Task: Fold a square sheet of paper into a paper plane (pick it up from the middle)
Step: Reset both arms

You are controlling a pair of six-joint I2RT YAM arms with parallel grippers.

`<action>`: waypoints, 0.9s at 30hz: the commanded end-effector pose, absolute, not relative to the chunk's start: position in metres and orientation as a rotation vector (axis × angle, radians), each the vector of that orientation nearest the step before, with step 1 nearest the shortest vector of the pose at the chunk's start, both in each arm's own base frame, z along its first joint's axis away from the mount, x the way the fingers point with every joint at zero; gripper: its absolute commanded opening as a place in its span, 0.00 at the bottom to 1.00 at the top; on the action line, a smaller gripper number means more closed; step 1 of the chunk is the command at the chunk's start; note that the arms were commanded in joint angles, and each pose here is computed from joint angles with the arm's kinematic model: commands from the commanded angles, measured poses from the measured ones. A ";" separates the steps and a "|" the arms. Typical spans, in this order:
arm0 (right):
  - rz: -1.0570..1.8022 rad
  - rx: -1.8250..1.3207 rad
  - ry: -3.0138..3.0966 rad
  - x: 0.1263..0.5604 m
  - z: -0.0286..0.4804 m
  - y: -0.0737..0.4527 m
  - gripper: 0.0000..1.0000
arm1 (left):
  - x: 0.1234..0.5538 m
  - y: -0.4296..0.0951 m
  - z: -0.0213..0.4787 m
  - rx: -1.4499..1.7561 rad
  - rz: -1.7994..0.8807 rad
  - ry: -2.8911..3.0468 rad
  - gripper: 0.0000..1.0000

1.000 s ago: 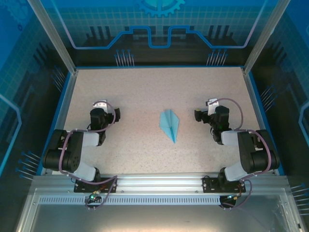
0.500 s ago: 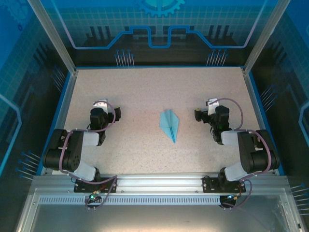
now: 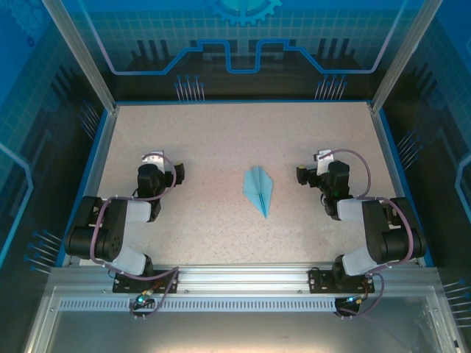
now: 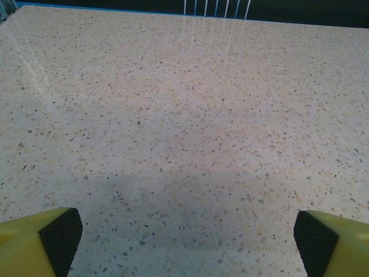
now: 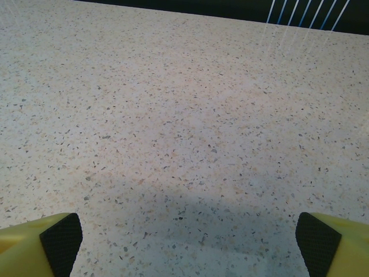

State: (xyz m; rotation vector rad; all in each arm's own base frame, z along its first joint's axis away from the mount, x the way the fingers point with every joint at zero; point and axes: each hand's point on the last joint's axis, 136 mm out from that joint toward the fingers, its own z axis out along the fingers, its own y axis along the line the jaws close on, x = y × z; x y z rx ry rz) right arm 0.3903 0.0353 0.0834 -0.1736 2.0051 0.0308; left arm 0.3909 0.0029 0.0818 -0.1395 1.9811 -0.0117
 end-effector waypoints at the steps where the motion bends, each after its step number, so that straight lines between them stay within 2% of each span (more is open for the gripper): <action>1: 0.029 -0.166 1.966 0.397 0.094 0.031 0.99 | 0.396 0.004 0.092 -0.128 -0.022 1.941 0.99; 27: 0.028 -0.167 1.967 0.397 0.094 0.031 0.99 | 0.397 0.000 0.092 -0.106 -0.040 1.947 0.99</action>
